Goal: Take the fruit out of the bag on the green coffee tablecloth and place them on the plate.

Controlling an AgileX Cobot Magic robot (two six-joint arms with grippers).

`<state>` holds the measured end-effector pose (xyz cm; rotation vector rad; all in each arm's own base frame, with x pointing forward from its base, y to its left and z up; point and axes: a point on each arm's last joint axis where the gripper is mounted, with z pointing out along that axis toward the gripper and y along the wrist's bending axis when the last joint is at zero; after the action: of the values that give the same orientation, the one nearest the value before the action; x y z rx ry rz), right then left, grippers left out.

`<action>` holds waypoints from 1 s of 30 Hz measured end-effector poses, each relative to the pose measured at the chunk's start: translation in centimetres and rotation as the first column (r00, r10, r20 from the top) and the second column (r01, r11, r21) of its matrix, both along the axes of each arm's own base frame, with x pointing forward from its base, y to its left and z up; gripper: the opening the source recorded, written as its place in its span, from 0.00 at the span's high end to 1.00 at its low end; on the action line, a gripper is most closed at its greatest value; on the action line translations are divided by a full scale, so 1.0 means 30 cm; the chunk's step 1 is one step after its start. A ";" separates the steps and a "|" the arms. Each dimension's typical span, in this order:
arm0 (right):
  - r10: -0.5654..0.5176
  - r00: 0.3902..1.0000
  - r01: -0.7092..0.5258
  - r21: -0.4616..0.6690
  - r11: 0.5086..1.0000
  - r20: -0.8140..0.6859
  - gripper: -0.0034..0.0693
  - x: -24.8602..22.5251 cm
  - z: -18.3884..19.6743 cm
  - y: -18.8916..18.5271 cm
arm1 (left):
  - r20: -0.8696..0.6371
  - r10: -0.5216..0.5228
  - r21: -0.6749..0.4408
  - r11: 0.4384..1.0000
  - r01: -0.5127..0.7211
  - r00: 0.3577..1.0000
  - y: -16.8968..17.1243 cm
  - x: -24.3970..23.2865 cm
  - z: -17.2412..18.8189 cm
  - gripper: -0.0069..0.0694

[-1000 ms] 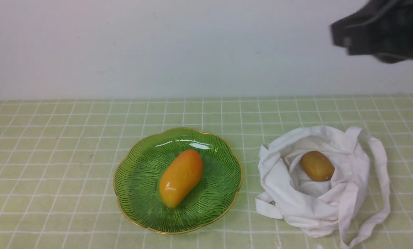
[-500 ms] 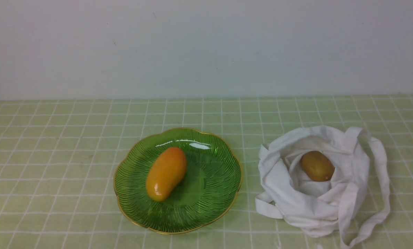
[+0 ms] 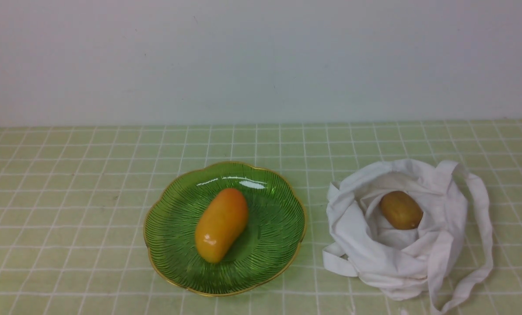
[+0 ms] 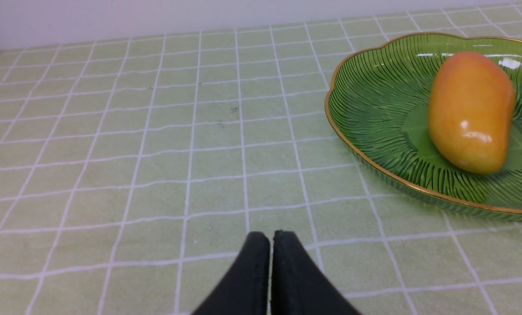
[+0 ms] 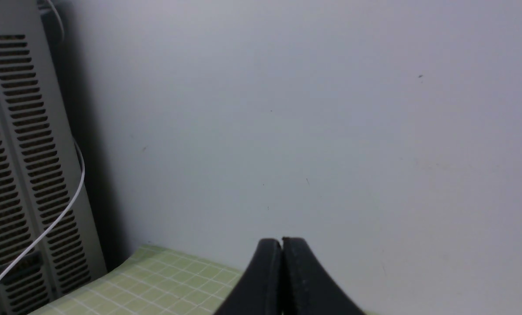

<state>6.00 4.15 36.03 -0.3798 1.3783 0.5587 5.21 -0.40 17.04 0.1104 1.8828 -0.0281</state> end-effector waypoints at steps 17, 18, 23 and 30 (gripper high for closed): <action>-0.433 0.899 0.413 -0.207 0.887 -0.064 0.97 0.025 -0.313 -0.098 | 0.000 0.000 0.000 1.000 0.000 1.000 0.000 0.000 0.000 0.92; -0.473 0.877 0.444 -0.234 0.865 -0.087 0.97 0.025 -0.370 -0.108 | 0.000 0.000 0.000 1.000 0.000 1.000 0.000 0.000 0.000 0.92; -0.564 0.804 0.496 -0.312 0.810 -0.186 0.97 -0.008 -0.586 -0.133 | 0.000 0.000 0.000 1.000 0.000 1.000 0.000 0.000 0.000 0.92; -0.561 0.797 0.485 -0.315 0.815 -0.224 0.97 -0.017 -0.600 -0.132 | 0.000 0.000 0.000 1.000 0.000 1.000 0.000 0.000 0.000 0.92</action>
<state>5.49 0.19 18.03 -0.0836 1.7785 -0.0276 5.21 -0.40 17.04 0.1104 1.8828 -0.0281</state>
